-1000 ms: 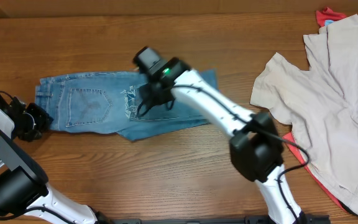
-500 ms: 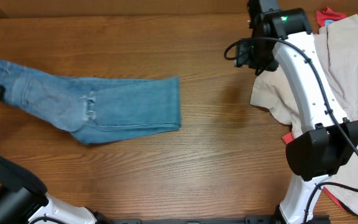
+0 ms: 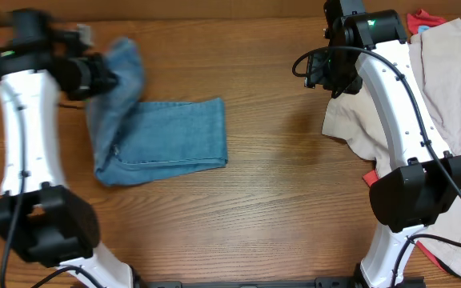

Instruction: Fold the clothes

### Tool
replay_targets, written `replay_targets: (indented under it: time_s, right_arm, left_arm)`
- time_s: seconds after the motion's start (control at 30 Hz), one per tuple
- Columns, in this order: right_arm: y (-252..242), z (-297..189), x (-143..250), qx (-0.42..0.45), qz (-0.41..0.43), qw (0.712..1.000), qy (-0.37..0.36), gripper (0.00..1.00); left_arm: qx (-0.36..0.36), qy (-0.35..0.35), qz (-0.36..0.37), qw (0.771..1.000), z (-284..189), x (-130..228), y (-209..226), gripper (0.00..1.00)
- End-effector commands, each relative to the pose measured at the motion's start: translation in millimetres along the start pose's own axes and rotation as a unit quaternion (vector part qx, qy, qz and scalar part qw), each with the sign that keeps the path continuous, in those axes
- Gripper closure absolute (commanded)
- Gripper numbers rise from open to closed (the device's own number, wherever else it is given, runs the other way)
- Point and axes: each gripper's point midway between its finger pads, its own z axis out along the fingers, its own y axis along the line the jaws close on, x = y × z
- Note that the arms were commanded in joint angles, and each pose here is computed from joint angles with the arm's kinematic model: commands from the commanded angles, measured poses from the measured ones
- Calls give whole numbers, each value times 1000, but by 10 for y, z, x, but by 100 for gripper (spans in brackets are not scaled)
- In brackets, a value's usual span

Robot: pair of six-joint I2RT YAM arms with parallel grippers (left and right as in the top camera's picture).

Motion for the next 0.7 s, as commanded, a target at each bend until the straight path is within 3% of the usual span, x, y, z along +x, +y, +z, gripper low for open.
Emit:
replay_targets:
  time_s: [0.0, 0.2, 0.47, 0.57, 0.67]
  right_arm:
    - [-14, -5, -12, -3, 4, 1000, -1, 36]
    - [-10, -5, -10, -4, 4, 1000, 0, 36]
    - [74, 15, 102, -24, -1, 999, 26, 38]
    - [150, 85, 170, -32, -17, 998, 45, 51]
    - [270, 242, 284, -35, -30, 996, 71, 87]
  left_arm:
    - [-67, 20, 65, 995, 38, 149, -172, 96]
    - [-76, 76, 132, 985, 321, 544, -636, 96]
    - [-126, 71, 119, 982, 379, 615, -657, 96]
    - [-113, 60, 116, 985, 364, 577, -712, 96]
    - [-104, 55, 117, 986, 360, 555, -753, 96]
